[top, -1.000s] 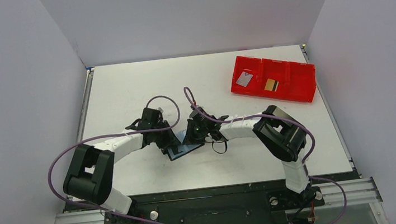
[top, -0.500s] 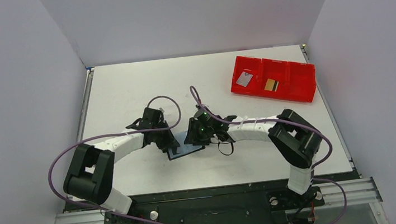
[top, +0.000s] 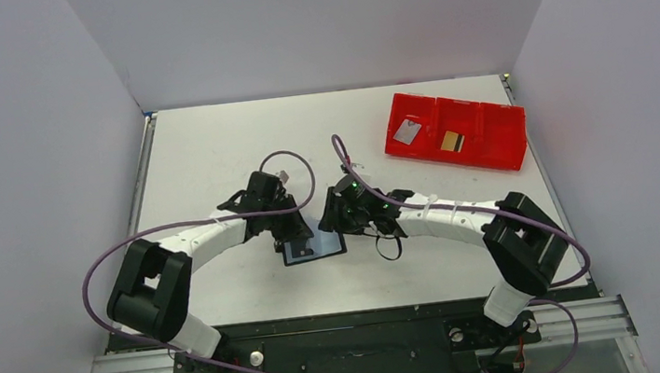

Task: Take the credit cards out of the card holder
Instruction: Remove the credit card from the card holder.

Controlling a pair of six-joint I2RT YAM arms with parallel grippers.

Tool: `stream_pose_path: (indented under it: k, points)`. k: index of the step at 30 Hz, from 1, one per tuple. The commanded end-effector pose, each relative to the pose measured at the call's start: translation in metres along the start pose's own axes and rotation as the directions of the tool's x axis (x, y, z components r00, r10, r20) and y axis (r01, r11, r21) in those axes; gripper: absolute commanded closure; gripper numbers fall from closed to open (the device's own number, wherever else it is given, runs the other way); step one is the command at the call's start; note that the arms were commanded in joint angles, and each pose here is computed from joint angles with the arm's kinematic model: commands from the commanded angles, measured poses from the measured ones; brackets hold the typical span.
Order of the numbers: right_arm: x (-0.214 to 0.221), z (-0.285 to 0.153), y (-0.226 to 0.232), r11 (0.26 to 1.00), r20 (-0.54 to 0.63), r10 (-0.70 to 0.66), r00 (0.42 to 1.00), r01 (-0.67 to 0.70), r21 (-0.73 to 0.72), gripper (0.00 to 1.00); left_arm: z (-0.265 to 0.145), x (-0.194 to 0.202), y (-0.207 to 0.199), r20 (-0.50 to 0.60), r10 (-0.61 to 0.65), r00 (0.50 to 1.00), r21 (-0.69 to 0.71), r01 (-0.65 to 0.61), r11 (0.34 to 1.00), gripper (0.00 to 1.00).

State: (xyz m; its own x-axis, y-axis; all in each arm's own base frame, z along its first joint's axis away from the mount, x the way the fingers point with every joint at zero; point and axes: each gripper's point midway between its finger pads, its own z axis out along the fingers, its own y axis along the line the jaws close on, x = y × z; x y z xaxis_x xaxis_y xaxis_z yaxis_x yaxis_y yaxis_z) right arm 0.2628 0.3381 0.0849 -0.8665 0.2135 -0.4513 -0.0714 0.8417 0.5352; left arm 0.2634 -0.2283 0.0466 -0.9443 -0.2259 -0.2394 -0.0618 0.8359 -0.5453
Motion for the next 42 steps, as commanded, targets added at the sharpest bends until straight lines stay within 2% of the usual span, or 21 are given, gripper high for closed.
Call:
stream_pose_path:
  k: [1, 4, 13, 21, 30, 37, 42]
  points:
    - [-0.011, -0.01, -0.012, 0.999, 0.061, -0.011, 0.998, 0.008, 0.042, 0.58, 0.0, -0.019, -0.037, 0.045, 0.053, 0.998, 0.1, -0.057, 0.993, 0.88]
    - [-0.015, -0.017, -0.016, 0.998, 0.086, -0.01, 0.996, 0.005, 0.059, 0.58, 0.003, -0.019, -0.046, 0.043, 0.065, 0.997, 0.115, -0.069, 0.991, 0.8]
    - [-0.031, -0.043, -0.037, 0.993, 0.183, 0.005, 0.983, -0.027, 0.118, 0.57, 0.023, -0.01, -0.057, -0.001, 0.08, 0.997, 0.128, -0.08, 0.989, 0.72]
    - [-0.032, -0.049, -0.041, 0.991, 0.186, 0.0, 0.983, -0.024, 0.129, 0.57, 0.028, -0.008, -0.064, -0.014, 0.09, 0.996, 0.141, -0.087, 0.986, 0.51]
    - [-0.034, -0.049, -0.038, 0.992, 0.184, -0.004, 0.983, -0.019, 0.123, 0.56, 0.017, -0.018, -0.074, 0.014, 0.105, 0.994, 0.144, -0.106, 0.984, 0.45]
    - [-0.032, -0.045, -0.014, 0.998, 0.15, -0.031, 0.988, 0.021, 0.067, 0.57, -0.01, -0.038, -0.034, 0.102, 0.048, 0.994, -0.001, -0.048, 0.999, 0.43]
    - [-0.018, -0.025, 0.009, 0.999, 0.081, -0.048, 0.996, 0.048, 0.005, 0.57, -0.025, -0.037, 0.004, 0.128, 0.014, 0.992, -0.066, -0.006, 0.998, 0.45]
